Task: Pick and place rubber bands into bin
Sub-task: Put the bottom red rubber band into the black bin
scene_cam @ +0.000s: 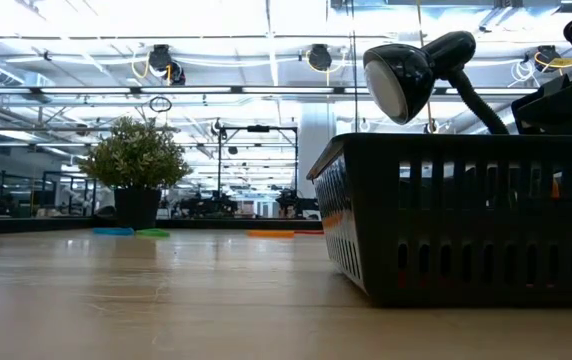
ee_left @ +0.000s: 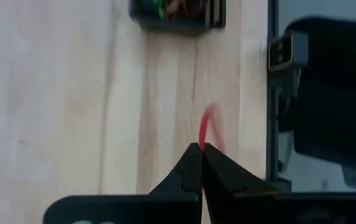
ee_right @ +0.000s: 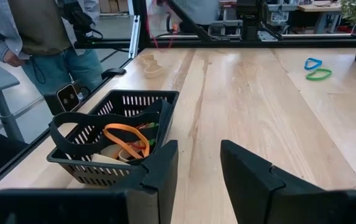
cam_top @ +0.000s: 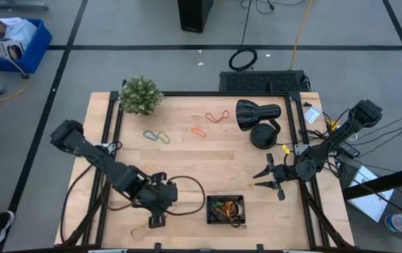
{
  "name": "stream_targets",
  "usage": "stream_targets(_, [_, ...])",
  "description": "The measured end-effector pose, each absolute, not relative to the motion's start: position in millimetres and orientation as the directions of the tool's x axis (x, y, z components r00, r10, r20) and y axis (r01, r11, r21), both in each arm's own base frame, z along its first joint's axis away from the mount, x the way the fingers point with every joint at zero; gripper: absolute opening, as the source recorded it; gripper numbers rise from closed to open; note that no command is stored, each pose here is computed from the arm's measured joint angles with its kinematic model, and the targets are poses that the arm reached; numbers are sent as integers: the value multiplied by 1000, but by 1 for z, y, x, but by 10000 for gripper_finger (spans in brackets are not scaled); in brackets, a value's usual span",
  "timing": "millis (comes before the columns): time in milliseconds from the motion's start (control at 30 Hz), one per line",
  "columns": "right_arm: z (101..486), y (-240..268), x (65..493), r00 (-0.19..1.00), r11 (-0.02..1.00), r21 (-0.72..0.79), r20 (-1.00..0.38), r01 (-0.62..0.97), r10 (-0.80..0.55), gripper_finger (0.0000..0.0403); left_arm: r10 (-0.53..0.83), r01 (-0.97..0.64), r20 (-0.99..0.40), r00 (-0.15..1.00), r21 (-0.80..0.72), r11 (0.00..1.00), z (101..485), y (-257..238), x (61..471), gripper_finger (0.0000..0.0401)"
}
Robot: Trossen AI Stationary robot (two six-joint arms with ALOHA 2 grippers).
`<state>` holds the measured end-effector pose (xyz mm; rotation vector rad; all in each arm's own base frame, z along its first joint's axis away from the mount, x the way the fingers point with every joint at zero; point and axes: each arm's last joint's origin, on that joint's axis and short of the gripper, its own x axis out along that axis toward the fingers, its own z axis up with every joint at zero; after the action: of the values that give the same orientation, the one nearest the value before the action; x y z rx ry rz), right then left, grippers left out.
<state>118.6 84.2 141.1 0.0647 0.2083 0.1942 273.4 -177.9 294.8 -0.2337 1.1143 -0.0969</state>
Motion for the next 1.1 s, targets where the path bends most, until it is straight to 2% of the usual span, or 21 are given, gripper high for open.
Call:
stream_targets(233, [141, 84, 119, 960, 979, 84, -199, -185, 198, 116, -167, 15, -799, 577, -194, 981, 318, -168, 270, 2])
stream_targets(467, [141, 84, 119, 961, 980, 82, -196, -183, 196, 116, -240, 171, -629, 740, -169, 971, 333, -163, 296, 3])
stream_targets(600, [141, 84, 119, 961, 980, 81, -197, -182, 195, 116, -254, 224, -553, 794, -121, 967, 338, -157, 310, 2])
stream_targets(767, [141, 84, 119, 961, 980, 81, -197, -182, 195, 116, -265, 268, -477, 838, -64, 961, 335, -154, 330, 4])
stream_targets(1100, [141, 84, 119, 961, 980, 81, -197, -182, 195, 116, -363, 401, -415, 834, 3, 916, 301, -156, 373, 3])
